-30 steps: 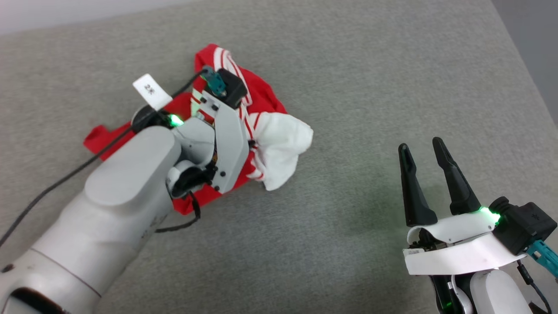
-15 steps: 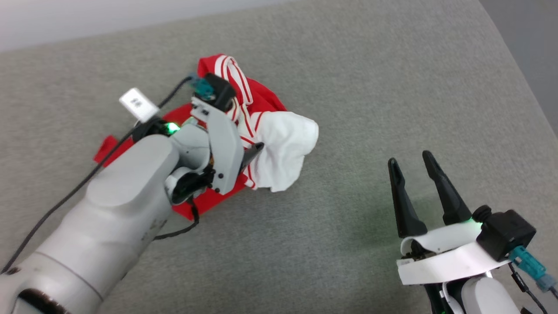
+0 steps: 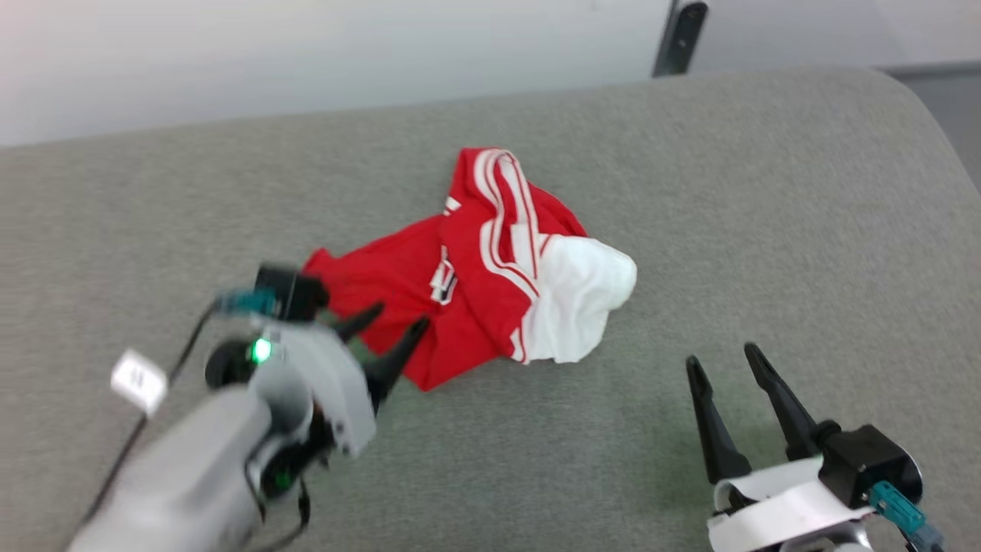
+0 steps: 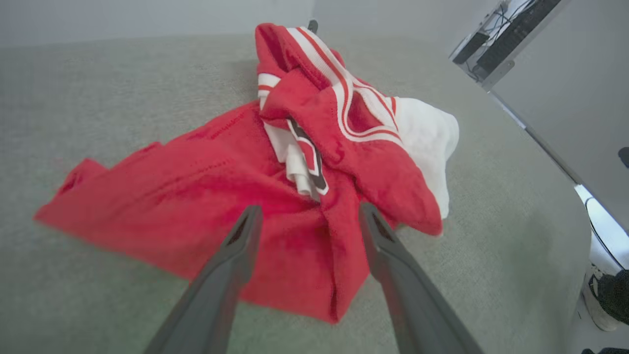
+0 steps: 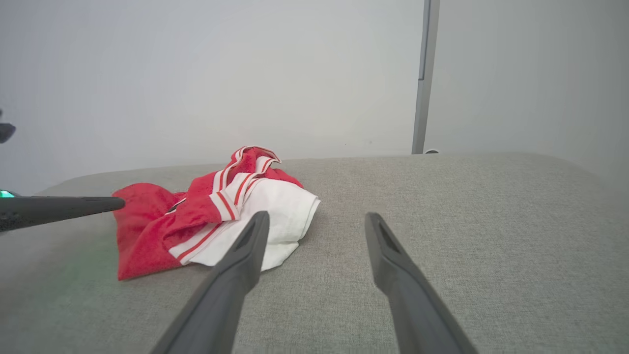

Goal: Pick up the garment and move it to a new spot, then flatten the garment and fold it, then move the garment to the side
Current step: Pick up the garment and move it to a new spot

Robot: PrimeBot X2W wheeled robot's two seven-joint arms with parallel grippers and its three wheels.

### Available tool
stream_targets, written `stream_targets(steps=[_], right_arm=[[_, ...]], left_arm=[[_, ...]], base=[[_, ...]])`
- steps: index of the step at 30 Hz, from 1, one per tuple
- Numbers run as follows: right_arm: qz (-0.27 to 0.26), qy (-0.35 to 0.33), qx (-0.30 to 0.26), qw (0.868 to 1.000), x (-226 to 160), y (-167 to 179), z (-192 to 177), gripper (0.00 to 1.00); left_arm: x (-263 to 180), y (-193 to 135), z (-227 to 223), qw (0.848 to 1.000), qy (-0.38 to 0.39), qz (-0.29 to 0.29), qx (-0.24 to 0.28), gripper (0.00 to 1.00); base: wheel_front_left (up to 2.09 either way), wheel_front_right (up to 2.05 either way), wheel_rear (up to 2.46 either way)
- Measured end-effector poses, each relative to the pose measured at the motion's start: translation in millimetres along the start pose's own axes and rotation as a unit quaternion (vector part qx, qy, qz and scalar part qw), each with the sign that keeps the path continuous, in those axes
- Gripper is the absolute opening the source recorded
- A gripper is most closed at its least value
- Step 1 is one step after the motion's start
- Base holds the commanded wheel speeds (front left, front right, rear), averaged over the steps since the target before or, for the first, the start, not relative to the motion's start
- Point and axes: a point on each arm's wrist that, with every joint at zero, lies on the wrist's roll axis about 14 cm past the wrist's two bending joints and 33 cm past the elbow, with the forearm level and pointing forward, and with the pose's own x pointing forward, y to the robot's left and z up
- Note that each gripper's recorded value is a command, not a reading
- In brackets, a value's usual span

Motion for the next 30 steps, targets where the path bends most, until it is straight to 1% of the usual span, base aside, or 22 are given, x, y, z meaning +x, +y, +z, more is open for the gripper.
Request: stream_targets(steps=[2,5,9,11,13,16,21,22,23,25,26,27,30], right_arm=[[0.003,0.004,-0.006,1.0,-3,1,-2,1.0],[0.005,0.008,-0.012,1.0,-8,-1,-3,1.0],[0.005,0.02,-0.022,1.0,-18,-6,-8,1.0],[0.006,0.024,-0.026,0.999,-20,-8,-7,1.0],[0.005,0.024,-0.03,0.999,-22,-11,-5,1.0],[0.003,0.029,-0.033,0.999,-25,-15,-5,1.0],[0.002,0.029,-0.037,0.999,-25,-19,2,1.0],[0.0,0.027,-0.035,0.999,-24,-20,4,1.0],[-0.001,0.025,-0.035,0.999,-24,-20,6,1.0],[-0.003,0.023,-0.036,0.999,-24,-21,8,1.0],[-0.003,0.022,-0.036,0.999,-24,-21,10,1.0],[-0.002,0.019,-0.036,0.999,-24,-21,12,1.0],[0.002,0.01,-0.035,0.999,-22,-18,18,1.0]], left_arm=[[-17,4,-11,1.0,-0.022,0.017,-0.014,1.0],[-45,16,-25,0.995,-0.062,0.058,-0.046,1.0],[-81,27,-44,0.984,-0.1,0.112,-0.098,1.0],[-99,34,-49,0.975,-0.119,0.14,-0.124,1.0],[-117,40,-50,0.969,-0.133,0.165,-0.128,1.0],[-142,46,-38,0.958,-0.173,0.196,-0.116,1.0],[-180,51,-37,0.942,-0.21,0.248,-0.08,1.0],[-185,51,-35,0.937,-0.221,0.257,-0.083,1.0],[-189,49,-35,0.935,-0.228,0.259,-0.08,1.0],[-194,44,-40,0.935,-0.227,0.265,-0.062,1.0],[-197,41,-40,0.934,-0.228,0.271,-0.033,1.0],[-199,40,-38,0.933,-0.23,0.275,-0.016,1.0],[-201,36,-33,0.929,-0.235,0.284,0.025,1.0]], base=[[0.0,0.0,0.0],[0.0,0.0,0.0],[0.0,0.0,0.0],[0.0,0.0,0.0],[0.0,0.0,0.0],[0.0,0.0,0.0],[0.0,0.0,0.0],[0.0,0.0,0.0],[0.0,0.0,0.0],[0.0,0.0,0.0],[0.0,0.0,0.0],[0.0,0.0,0.0],[0.0,0.0,0.0]])
